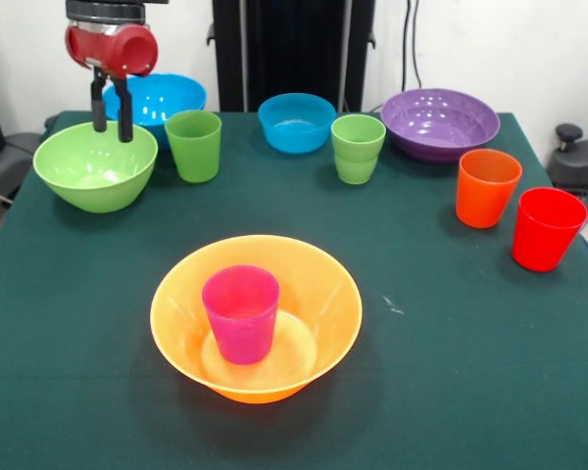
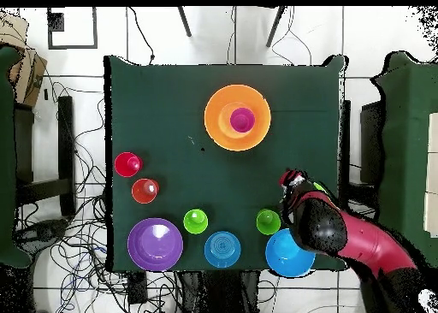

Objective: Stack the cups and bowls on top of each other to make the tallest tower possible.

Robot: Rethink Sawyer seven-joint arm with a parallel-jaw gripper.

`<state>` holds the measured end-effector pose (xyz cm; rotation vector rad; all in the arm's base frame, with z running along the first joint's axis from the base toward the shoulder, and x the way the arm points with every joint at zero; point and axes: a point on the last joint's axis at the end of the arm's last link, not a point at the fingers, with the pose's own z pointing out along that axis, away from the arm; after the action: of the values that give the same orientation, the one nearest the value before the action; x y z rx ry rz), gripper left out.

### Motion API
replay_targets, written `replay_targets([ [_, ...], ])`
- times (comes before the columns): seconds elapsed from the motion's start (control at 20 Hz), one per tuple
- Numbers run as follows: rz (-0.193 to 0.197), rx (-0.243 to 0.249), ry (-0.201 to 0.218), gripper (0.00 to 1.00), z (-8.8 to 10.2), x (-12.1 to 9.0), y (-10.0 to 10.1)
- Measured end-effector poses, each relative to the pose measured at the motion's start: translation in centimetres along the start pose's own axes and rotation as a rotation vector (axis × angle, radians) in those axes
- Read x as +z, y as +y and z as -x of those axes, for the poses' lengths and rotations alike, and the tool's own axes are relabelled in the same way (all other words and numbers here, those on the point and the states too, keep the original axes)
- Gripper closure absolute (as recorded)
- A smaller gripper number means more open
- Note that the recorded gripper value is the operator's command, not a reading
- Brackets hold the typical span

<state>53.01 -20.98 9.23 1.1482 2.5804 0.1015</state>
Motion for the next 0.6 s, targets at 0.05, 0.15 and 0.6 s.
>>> replay_targets([
  [0.05,0.0,-0.001,0.002,0.0,-0.1,0.0,0.0],
  [0.15,0.001,-0.006,0.004,0.0,-0.2,0.1,0.3],
  [0.6,0.007,-0.034,0.026,0.0,-1.5,0.8,1.4],
])
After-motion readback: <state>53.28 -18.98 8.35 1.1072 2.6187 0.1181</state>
